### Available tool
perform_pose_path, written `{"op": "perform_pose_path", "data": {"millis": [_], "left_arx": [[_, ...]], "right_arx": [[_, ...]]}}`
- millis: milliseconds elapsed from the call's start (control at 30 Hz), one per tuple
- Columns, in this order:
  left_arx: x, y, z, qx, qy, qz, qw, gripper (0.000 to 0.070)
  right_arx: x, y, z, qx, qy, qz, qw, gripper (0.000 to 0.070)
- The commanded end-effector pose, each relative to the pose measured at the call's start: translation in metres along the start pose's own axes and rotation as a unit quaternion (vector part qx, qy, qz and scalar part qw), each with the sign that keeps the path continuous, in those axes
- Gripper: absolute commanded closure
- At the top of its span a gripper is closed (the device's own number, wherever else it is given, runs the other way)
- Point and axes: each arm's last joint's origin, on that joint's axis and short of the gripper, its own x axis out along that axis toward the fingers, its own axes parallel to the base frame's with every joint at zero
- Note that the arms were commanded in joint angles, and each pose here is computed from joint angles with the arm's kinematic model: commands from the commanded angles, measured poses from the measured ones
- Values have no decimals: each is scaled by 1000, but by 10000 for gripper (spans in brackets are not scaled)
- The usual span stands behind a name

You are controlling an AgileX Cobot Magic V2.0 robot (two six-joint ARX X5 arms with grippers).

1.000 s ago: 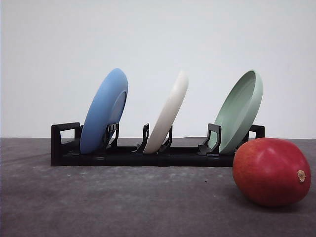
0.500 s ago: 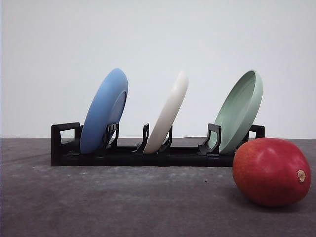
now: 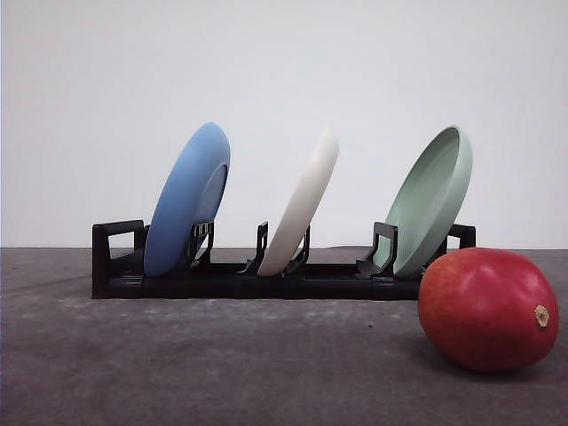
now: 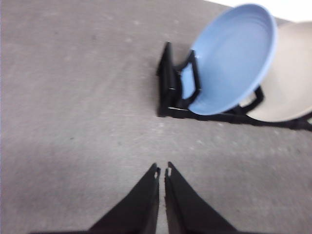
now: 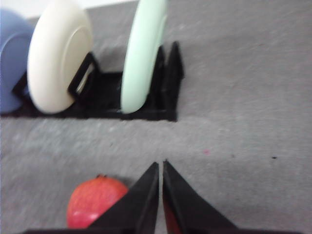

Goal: Place pomegranate in white plate

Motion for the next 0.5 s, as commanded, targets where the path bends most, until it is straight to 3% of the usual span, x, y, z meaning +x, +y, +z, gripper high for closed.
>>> {"op": "perform_pose_path", "data": {"millis": [0,133,300,467], "left_arx": [[-2,-4,6,34,-6,-19,999,697],[3,-13,10,101,-3,-60,993,697],[8,-23,10,205,9,-105,973,697],[9,-28,12,239,12,-125,963,693]], "right_arx": [[-3,4,5,-26,-8,15,1000,693],[-2,11,3,-61,-1,46,997,692],[-1,17,1,-102,6,80,992,691],[-1,20,1,-111,9,93,989,684]]}}
